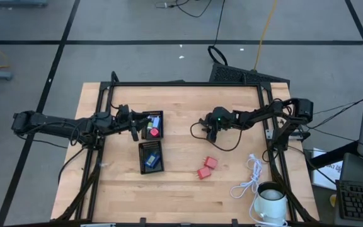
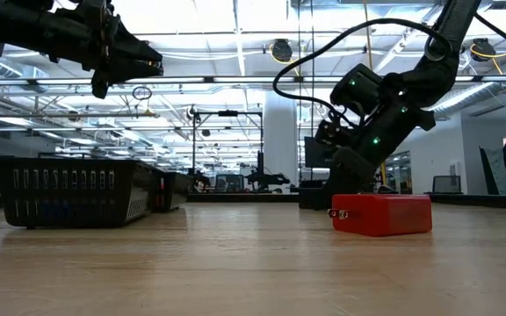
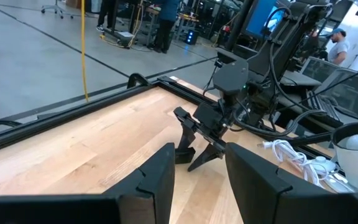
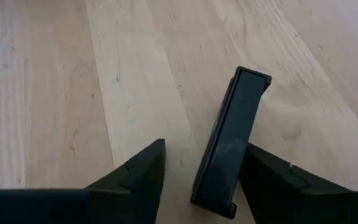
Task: Pick & Place Office items
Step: Put the black timer into the bottom black bin
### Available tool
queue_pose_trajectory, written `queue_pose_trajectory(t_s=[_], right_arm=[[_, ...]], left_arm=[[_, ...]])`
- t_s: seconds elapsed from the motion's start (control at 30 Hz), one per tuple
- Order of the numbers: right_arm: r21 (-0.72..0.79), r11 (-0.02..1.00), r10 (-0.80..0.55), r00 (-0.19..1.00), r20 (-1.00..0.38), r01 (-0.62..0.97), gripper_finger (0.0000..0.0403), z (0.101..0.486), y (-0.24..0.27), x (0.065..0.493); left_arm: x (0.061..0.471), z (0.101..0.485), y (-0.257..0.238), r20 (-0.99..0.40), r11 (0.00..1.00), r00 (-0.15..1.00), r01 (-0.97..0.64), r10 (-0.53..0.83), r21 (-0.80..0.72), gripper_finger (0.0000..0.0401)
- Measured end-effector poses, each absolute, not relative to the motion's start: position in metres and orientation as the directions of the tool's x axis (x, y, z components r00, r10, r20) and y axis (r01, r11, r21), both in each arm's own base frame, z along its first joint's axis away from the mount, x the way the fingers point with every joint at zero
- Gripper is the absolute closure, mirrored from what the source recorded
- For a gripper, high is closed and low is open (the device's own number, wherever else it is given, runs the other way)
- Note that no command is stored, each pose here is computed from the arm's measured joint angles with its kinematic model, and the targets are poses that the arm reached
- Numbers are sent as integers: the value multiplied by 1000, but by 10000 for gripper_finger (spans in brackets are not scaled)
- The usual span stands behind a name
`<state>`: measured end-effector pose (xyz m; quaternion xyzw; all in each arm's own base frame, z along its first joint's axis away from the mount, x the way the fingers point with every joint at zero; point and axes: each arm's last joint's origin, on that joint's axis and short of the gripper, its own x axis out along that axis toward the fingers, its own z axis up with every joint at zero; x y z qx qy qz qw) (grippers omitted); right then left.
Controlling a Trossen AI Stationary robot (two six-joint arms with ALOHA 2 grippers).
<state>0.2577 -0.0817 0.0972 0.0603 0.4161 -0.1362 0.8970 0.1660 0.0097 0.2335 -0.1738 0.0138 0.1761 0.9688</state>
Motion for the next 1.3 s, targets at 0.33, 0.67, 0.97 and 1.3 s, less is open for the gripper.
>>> queue_pose_trajectory(t_s=[0.33,0.67,0.97,1.3], right_arm=[[-25,962,-193,616,-764,270,329,97,-83,257],[-86,970,-218,657,-721,227,356,118,-82,253],[-96,979,-203,775,-598,182,354,156,-67,254],[-27,1000,-23,879,-476,12,354,176,-50,259]], left_arm=[[166,234,10,-83,877,938,-344,336,-335,256],[170,229,10,-116,865,931,-364,346,-344,256],[183,218,10,-161,856,919,-394,360,-335,256],[211,208,10,-75,828,931,-354,358,-435,193]])
